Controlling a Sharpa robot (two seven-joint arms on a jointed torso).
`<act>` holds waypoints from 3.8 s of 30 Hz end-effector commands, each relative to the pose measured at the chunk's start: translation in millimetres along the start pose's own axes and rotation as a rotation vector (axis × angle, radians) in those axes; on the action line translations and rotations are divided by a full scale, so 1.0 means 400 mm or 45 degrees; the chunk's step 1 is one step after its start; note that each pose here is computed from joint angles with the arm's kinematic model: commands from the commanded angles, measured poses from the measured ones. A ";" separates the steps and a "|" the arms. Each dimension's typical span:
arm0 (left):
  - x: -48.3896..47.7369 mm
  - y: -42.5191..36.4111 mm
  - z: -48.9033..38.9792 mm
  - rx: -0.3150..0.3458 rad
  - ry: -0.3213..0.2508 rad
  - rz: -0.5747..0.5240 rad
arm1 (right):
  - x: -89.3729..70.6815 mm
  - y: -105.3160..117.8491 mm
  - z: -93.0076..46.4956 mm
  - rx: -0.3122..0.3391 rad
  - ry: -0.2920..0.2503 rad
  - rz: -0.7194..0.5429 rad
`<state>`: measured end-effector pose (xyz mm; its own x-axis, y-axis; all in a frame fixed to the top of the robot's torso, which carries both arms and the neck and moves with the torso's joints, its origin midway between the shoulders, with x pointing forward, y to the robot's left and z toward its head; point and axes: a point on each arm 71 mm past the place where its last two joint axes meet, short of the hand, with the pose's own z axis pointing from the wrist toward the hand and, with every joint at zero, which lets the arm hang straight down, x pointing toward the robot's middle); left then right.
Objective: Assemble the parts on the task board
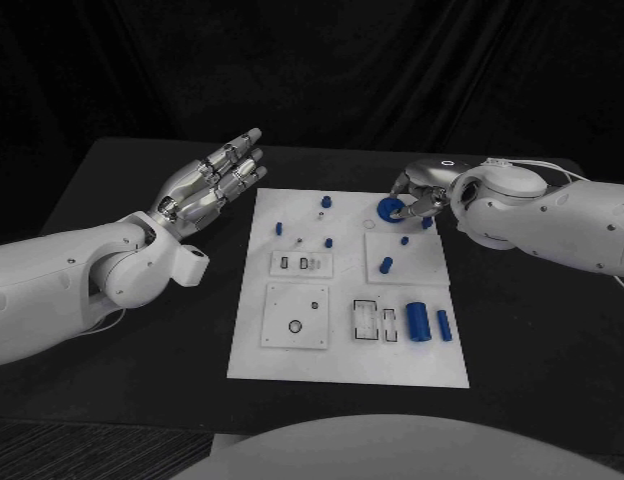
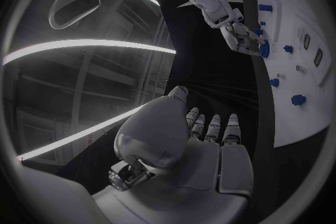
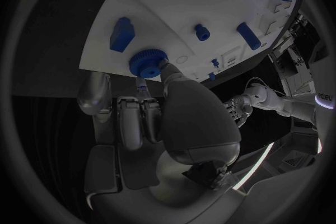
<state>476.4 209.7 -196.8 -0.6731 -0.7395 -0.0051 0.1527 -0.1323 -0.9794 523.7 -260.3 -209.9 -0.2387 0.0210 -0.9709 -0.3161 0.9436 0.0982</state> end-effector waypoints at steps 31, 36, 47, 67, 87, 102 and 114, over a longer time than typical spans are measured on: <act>0.005 0.002 0.002 -0.001 0.023 -0.019 | -0.052 0.093 -0.018 -0.199 -0.155 0.032; 0.005 0.003 0.003 -0.004 0.026 -0.020 | -0.054 0.130 -0.012 -0.248 -0.146 0.034; 0.009 0.005 0.008 -0.006 0.034 -0.025 | -0.051 0.221 0.033 -0.349 -0.112 0.019; 0.014 0.009 0.016 -0.010 0.046 -0.030 | -0.036 0.295 0.106 -0.392 -0.055 -0.017; 0.013 0.011 0.018 -0.018 0.048 -0.031 | -0.020 0.298 0.108 -0.357 0.018 -0.027; 0.012 0.013 0.018 -0.022 0.048 -0.031 | -0.022 0.293 0.108 -0.338 -0.006 -0.021; 0.010 0.012 0.015 -0.025 0.046 -0.031 | -0.033 0.280 0.100 -0.347 -0.086 -0.003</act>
<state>479.9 203.1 -201.0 -0.6944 -0.7196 0.0050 0.1210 -0.1235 -0.9849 528.1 -139.7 -197.6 -0.2211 0.0179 -0.9751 -0.5582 0.8176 0.1416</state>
